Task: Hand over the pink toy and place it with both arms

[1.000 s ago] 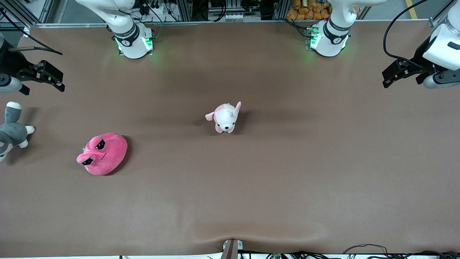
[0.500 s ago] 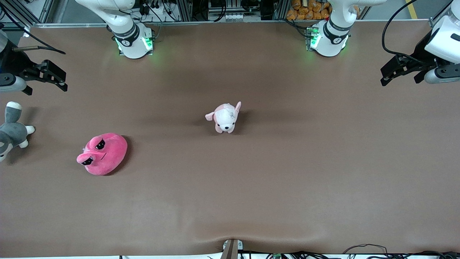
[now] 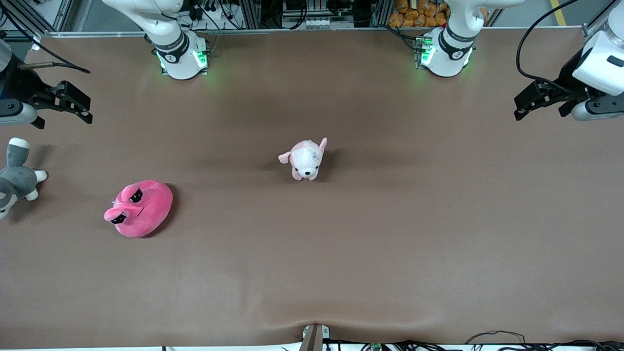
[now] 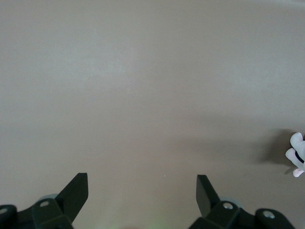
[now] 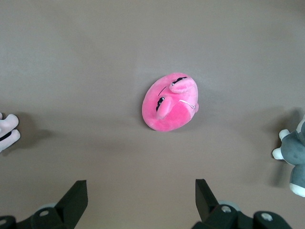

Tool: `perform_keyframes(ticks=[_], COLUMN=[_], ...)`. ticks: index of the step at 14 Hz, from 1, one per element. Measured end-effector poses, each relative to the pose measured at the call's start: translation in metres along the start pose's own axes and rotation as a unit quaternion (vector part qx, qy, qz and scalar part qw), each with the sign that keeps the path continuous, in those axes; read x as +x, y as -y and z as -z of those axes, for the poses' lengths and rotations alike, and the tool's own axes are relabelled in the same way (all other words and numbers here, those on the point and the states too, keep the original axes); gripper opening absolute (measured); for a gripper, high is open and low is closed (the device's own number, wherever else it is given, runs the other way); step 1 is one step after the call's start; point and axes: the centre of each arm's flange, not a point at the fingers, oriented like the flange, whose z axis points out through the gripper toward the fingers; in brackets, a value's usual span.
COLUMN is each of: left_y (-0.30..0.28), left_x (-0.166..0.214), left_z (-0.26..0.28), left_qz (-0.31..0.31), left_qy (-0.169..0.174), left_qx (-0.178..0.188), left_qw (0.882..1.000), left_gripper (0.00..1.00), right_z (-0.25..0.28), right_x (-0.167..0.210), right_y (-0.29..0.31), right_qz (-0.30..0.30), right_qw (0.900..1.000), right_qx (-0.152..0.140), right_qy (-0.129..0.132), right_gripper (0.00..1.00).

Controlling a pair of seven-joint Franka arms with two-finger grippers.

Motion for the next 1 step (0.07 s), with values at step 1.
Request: perform_keyframes(ticks=[1], left_y=[0.0003], left_x=[0.0010], left_z=[-0.0017], left_qz=[0.000], left_qy=[0.002], left_qx=[0.000], left_qw=[1.000], left_gripper=[1.00], right_z=[0.0000], right_x=[0.0000], right_y=[-0.0005], right_qz=[0.000], right_qw=[1.000], right_qx=[0.000], right_qy=[0.000], right_gripper=[1.00])
